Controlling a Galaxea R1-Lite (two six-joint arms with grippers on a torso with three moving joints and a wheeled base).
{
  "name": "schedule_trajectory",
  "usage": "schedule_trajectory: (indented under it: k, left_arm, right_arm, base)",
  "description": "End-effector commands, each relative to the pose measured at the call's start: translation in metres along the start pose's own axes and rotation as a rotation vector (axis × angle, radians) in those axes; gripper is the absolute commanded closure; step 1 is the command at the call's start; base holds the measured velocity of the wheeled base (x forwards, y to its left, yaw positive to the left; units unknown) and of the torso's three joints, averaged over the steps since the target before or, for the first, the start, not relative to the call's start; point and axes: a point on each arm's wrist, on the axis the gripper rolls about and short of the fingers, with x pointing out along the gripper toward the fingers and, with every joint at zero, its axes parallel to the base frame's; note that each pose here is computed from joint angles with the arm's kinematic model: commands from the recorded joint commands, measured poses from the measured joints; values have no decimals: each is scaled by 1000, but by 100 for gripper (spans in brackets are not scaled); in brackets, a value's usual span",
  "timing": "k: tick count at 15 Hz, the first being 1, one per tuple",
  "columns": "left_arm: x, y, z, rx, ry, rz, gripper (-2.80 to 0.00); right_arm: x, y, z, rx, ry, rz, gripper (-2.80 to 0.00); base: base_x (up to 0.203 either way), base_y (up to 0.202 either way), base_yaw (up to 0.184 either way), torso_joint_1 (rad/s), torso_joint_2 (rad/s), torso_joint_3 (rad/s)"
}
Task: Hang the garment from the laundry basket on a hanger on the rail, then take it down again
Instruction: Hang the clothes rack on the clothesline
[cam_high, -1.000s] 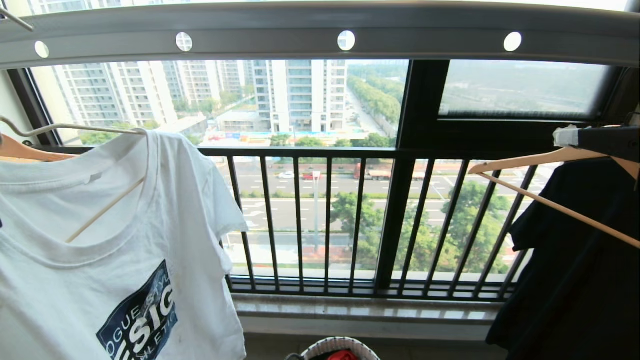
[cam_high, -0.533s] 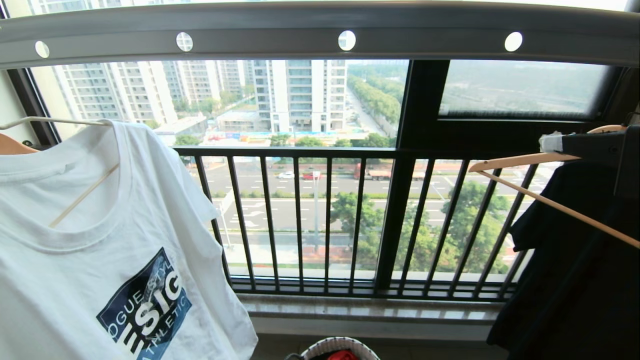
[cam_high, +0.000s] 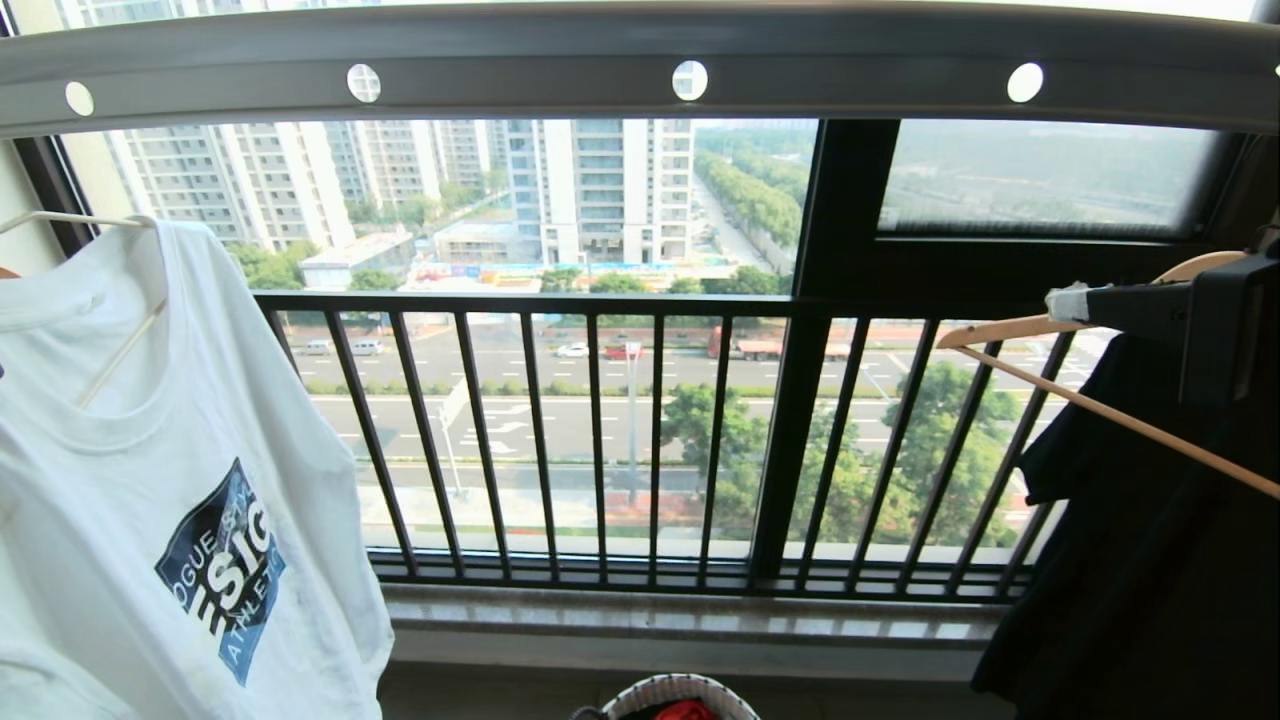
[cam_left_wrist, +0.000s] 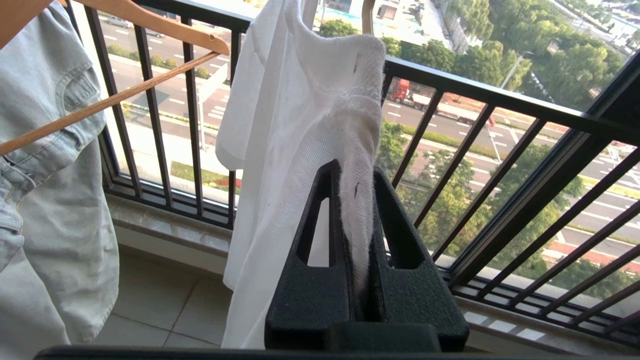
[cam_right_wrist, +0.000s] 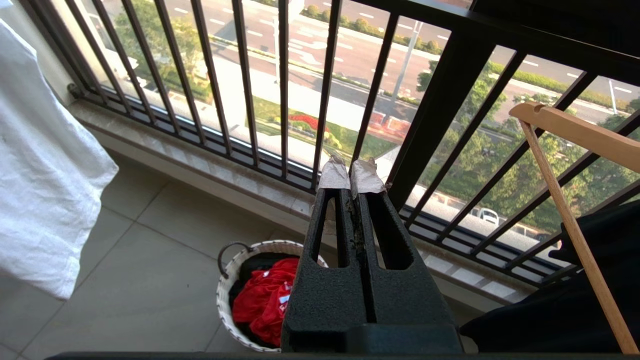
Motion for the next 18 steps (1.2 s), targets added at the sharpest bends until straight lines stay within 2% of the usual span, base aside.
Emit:
schedule_trajectory:
  k: [1,4,10,13,18]
  left_arm:
    - [18,0,-1,17,1,39,0]
    - [35,0,-3,26,37,76,0]
    - [53,5,1,13,39,142,0]
    - [58,8,6,2,-4,158,0]
    - [68,9,1,8,29,164,0]
  right_arm:
    - [3,1,-2,-2,13,-1,0]
    - [8,1,-3,-4,21,-2,0]
    - [11,2,-3,-7,28,-2,0]
    - [11,2,-3,-5,28,-2,0]
    - [11,2,-3,-5,28,-2,0]
  base:
    - [0,0,0,0,0,0]
    - [0,0,0,0,0,0]
    - [0,0,0,0,0,0]
    - [0,0,0,0,0,0]
    - [0,0,0,0,0,0]
